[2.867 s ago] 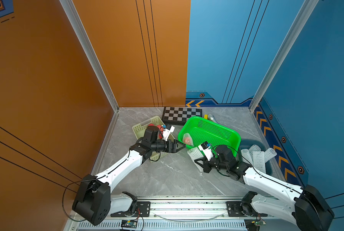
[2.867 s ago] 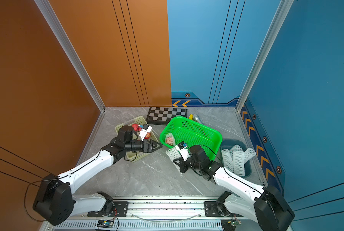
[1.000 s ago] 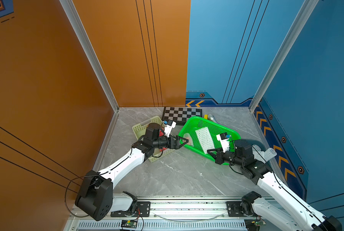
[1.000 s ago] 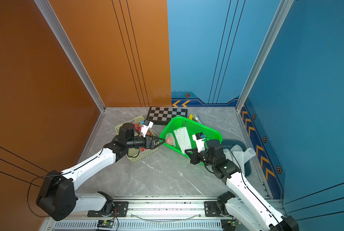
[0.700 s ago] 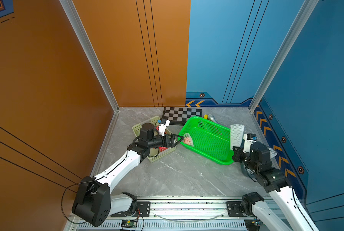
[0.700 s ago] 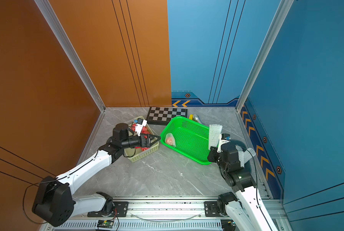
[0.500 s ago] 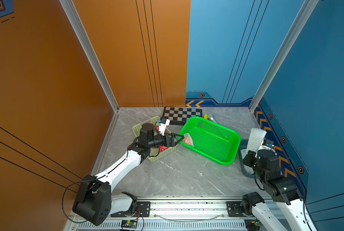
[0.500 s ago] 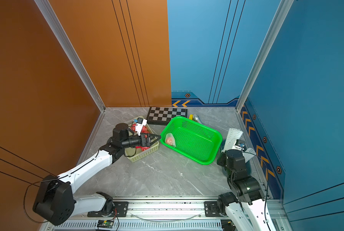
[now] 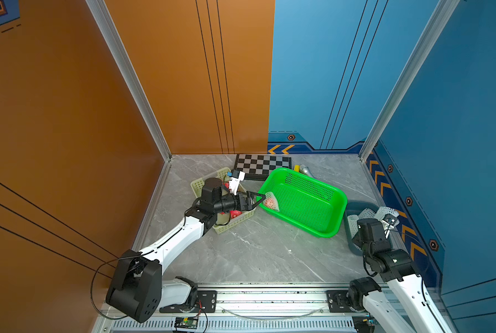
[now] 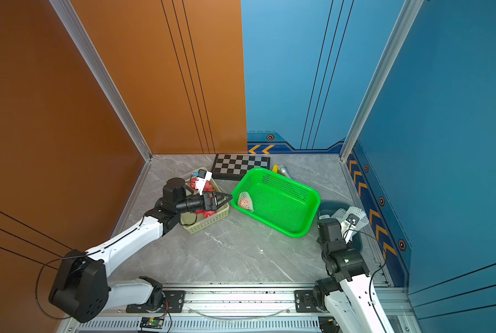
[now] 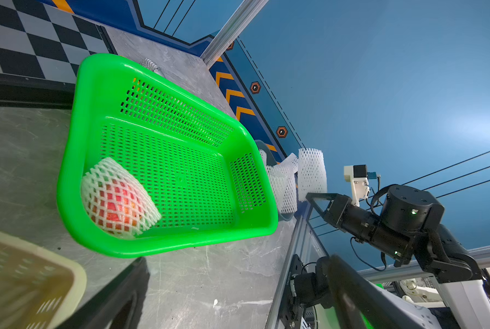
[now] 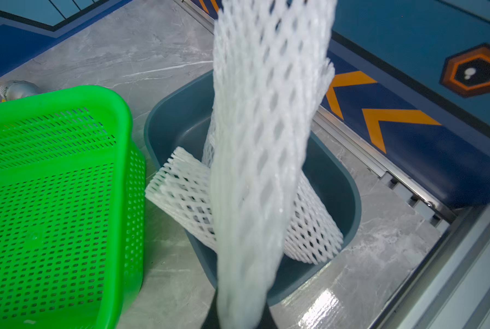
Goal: Remove foam nets from apples
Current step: Place the foam net into the storage box.
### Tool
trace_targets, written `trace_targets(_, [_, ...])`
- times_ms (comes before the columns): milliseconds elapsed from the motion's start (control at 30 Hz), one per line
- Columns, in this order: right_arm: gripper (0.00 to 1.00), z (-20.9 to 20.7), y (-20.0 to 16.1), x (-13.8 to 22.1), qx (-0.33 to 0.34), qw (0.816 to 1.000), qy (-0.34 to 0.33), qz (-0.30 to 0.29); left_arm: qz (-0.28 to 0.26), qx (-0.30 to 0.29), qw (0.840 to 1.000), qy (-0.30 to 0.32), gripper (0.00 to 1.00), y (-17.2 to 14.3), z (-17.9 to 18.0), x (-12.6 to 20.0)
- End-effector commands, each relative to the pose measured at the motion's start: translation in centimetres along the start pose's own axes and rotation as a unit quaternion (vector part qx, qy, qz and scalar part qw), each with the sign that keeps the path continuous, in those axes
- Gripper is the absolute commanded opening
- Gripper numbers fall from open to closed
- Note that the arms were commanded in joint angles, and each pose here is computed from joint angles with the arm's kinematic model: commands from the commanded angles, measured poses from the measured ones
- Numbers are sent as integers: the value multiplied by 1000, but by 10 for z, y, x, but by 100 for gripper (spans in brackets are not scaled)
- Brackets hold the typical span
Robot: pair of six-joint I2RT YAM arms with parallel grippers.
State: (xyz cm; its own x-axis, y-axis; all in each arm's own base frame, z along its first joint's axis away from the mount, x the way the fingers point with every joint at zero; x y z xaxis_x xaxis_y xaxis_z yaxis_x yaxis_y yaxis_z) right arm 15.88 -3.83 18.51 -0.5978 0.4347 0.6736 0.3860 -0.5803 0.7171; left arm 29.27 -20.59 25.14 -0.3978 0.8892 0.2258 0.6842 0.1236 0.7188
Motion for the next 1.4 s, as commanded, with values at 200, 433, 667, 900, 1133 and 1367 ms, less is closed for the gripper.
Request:
trace_targets(200, [100, -2, 9, -1, -41, 999, 1, 5, -5, -3, 1000, -10, 98, 4, -1, 2])
trace_targets(433, [100, 0, 28, 19, -41, 999, 10, -4, -7, -4, 1000, -10, 98, 4, -1, 3])
trace_targets(667, [100, -2, 44, 35, -59, 998, 15, -15, -6, -4, 1000, -8, 98, 3, 0, 3])
trace_targets(900, [100, -7, 52, 39, -91, 995, 27, -1, -9, -7, 1000, -8, 98, 2, -1, 4])
trace_targets(1133, [100, -13, -3, -3, -170, 979, 22, 109, 5, -16, 999, -36, 98, 3, -15, -5])
trace_targets(1367, [100, -22, -35, -22, -200, 971, 13, 133, 5, -17, 999, -38, 98, 2, -18, -4])
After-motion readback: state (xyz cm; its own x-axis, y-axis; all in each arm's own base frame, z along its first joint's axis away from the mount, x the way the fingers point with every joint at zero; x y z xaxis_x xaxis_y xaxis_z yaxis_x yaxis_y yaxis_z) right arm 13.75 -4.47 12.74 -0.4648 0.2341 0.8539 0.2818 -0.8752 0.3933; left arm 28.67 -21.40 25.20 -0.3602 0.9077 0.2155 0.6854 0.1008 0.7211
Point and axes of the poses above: each gripper's point midway between its finger pads, its own x axis back along the fingers, its own z axis along the line the jaws close on, y = z × x, the point moved 5 cm from there along x, back along the fingers, and after that the axes turned 6 degrees about -x, right-handed, at the moved point
